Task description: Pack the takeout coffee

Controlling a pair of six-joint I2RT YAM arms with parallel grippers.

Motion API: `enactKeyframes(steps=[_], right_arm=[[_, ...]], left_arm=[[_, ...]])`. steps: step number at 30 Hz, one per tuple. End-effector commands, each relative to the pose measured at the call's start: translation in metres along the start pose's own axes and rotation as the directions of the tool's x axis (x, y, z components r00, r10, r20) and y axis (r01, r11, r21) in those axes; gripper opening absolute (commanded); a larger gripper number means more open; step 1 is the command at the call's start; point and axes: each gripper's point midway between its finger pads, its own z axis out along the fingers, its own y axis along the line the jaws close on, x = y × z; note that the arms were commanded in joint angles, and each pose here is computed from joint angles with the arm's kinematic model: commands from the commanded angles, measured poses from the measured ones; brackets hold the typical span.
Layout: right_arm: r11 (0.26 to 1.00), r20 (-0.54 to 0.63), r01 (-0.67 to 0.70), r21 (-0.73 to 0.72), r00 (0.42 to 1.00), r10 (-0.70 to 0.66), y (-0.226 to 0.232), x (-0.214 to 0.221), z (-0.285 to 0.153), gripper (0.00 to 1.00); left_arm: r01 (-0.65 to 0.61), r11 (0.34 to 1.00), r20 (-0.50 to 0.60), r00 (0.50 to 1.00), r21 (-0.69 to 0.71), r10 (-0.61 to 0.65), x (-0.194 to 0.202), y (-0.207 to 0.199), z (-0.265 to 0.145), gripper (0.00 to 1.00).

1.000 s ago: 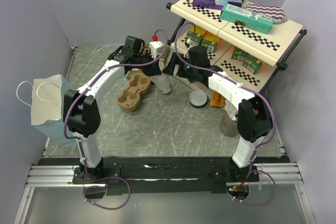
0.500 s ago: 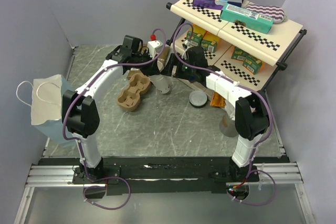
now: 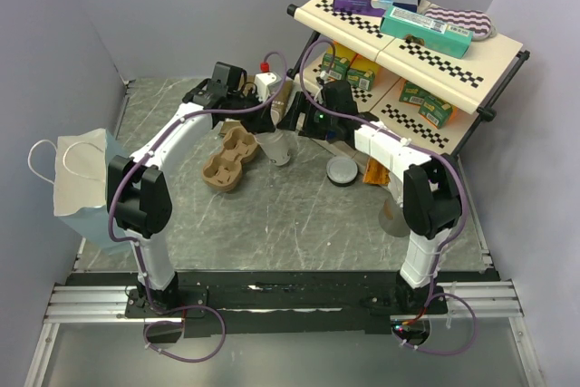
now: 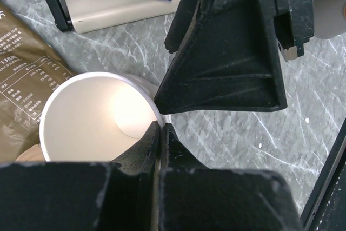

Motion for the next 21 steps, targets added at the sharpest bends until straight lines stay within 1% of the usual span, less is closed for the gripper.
enactKeyframes(steps=[1,12,17,21], right_arm=[[1.000,0.106,0.022,0.019,0.994,-0.024,-0.001,-0.040,0.002,0.90],[0.992,0.023,0.008,0.125,1.000,-0.011,-0.035,-0.010,0.012,0.88],[0.989,0.012,0.020,0.149,1.000,-0.022,-0.042,-0.007,0.012,0.87],[0.986,0.008,0.030,0.167,0.999,-0.032,-0.048,-0.005,0.013,0.87]], left_arm=[[-0.093,0.994,0.142,0.986,0.065,0.083,-0.053,-0.028,-0.023,0.01],[-0.106,0.994,0.200,0.975,0.016,0.101,-0.070,-0.022,-0.025,0.01],[-0.115,0.993,0.215,0.969,-0.032,0.119,-0.074,-0.018,-0.028,0.01],[-0.108,0.993,0.217,0.969,-0.042,0.115,-0.074,-0.017,-0.028,0.01]])
